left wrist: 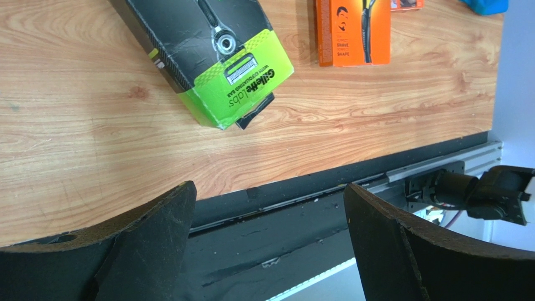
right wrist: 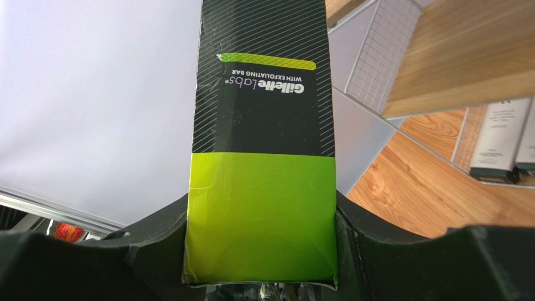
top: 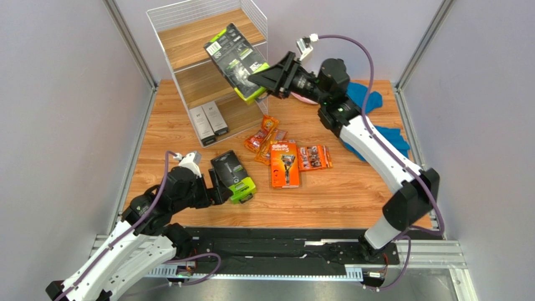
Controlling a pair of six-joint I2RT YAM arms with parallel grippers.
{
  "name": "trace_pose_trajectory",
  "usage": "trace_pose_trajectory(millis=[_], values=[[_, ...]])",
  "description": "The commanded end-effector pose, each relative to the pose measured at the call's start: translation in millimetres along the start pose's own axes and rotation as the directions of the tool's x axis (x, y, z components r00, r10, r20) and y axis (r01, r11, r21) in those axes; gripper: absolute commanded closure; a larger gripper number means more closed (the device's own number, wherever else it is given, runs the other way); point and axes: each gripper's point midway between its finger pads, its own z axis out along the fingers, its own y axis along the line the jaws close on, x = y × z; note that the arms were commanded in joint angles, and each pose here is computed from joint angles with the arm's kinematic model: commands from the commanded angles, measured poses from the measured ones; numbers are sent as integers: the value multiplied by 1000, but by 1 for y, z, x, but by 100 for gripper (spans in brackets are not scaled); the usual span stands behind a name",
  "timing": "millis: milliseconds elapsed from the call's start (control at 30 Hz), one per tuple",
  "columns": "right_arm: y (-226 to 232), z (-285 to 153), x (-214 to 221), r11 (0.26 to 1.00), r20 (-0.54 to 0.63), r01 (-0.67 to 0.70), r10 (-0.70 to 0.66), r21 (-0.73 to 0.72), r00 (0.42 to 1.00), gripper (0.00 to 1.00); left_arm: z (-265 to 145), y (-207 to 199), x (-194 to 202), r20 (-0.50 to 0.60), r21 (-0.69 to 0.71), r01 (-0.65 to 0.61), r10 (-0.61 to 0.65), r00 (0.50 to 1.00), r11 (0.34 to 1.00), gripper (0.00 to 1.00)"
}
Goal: Place and organize the shaving razors onto the shelf
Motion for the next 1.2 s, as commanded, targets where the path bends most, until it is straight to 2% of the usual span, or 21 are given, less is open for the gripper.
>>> trace_pose_trajectory(millis=[0, 167, 200, 233, 433, 733, 933, 1033, 1167], values=[[47, 33, -15, 986, 20, 73, -70, -147, 997, 98, -3, -14, -2, 6, 75, 19, -19, 1000, 997, 5], [44, 68, -19, 986, 10, 54, -53, -157, 999, 98, -5, -14, 5, -7, 102, 21, -21, 1000, 995, 5], [32, 77, -18, 989, 2, 38, -38, -141, 999, 98, -4, -12, 8, -13, 100, 25, -23, 1000, 995, 5], [47, 78, -26, 984, 22, 55, -52, -167, 998, 98, -4, -13, 10, -19, 110, 26, -24, 1000, 994, 5], [53, 100, -48, 984, 73, 22, -9, -175, 997, 98, -4, -8, 23, -41, 131, 54, -49, 998, 990, 6], [27, 127, -54, 983, 104, -109, 126, -150, 987, 96, -6, -9, 26, -43, 152, 60, -54, 998, 987, 6], [24, 137, -54, 977, 119, -142, 161, -161, 980, 90, -5, -7, 29, -46, 152, 64, -58, 997, 986, 5], [23, 138, -55, 974, 120, -158, 179, -162, 977, 84, -5, -6, 30, -47, 156, 69, -62, 997, 985, 6], [21, 138, -52, 974, 112, -166, 184, -156, 976, 70, -5, -6, 29, -41, 156, 71, -66, 997, 985, 6]])
